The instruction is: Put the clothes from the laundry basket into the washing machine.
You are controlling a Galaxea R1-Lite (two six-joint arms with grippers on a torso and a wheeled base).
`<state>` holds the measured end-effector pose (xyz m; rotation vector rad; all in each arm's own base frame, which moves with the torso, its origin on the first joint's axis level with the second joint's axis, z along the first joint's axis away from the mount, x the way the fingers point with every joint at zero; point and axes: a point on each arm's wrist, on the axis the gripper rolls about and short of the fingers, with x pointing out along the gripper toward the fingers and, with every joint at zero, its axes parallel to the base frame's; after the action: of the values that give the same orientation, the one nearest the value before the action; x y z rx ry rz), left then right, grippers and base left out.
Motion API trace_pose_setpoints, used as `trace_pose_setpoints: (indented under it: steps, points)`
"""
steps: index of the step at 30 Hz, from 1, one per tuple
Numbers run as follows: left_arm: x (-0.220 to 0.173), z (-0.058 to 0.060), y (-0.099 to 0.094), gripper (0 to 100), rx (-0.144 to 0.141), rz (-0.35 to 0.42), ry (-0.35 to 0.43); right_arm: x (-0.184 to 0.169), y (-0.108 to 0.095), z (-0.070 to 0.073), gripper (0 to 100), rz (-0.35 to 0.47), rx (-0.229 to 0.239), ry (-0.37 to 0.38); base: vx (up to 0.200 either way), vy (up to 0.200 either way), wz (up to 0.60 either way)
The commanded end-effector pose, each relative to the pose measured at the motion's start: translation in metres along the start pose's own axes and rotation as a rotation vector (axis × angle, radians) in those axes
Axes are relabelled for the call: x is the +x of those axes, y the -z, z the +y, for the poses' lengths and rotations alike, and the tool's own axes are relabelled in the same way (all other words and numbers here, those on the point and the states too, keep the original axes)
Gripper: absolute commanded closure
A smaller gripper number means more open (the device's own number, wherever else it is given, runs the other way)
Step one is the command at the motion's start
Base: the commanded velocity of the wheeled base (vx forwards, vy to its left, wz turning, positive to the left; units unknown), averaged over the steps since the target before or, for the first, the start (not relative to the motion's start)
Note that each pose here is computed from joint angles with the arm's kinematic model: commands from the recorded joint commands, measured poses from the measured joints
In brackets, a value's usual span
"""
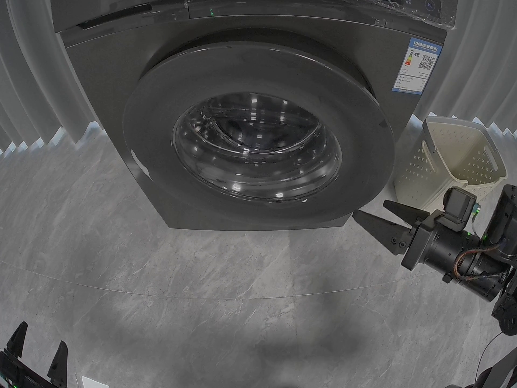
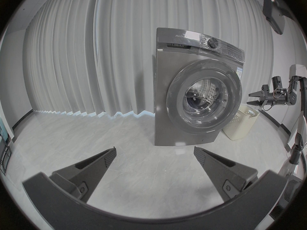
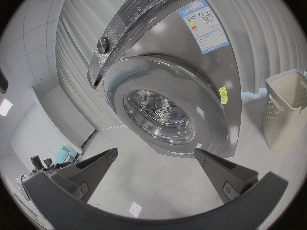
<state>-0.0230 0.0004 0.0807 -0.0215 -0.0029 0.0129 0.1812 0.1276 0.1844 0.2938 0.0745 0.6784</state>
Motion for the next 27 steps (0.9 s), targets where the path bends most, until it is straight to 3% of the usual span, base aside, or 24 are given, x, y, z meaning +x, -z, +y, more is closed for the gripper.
trace_pose_setpoints:
  steps: [1,12,18,27]
  points:
    - [0.001,0.0,0.005,0,0.003,0.007,-0.001,0.001,-0.002,0.004,0,-0.03,-0.004,-0.027,0.2,0.0,0.0]
    - [0.001,0.0,0.005,0,0.002,0.007,-0.001,0.016,-0.013,0.003,0,-0.088,-0.01,-0.026,0.2,0.0,0.0]
    - [0.001,0.0,0.005,0,0.006,0.007,-0.001,0.025,-0.015,0.001,0,-0.106,-0.01,0.007,0.0,0.0,0.0]
    - [0.001,0.0,0.005,0,0.002,0.007,-0.003,0.034,-0.032,-0.002,0,-0.199,-0.013,0.033,0.0,0.0,0.0]
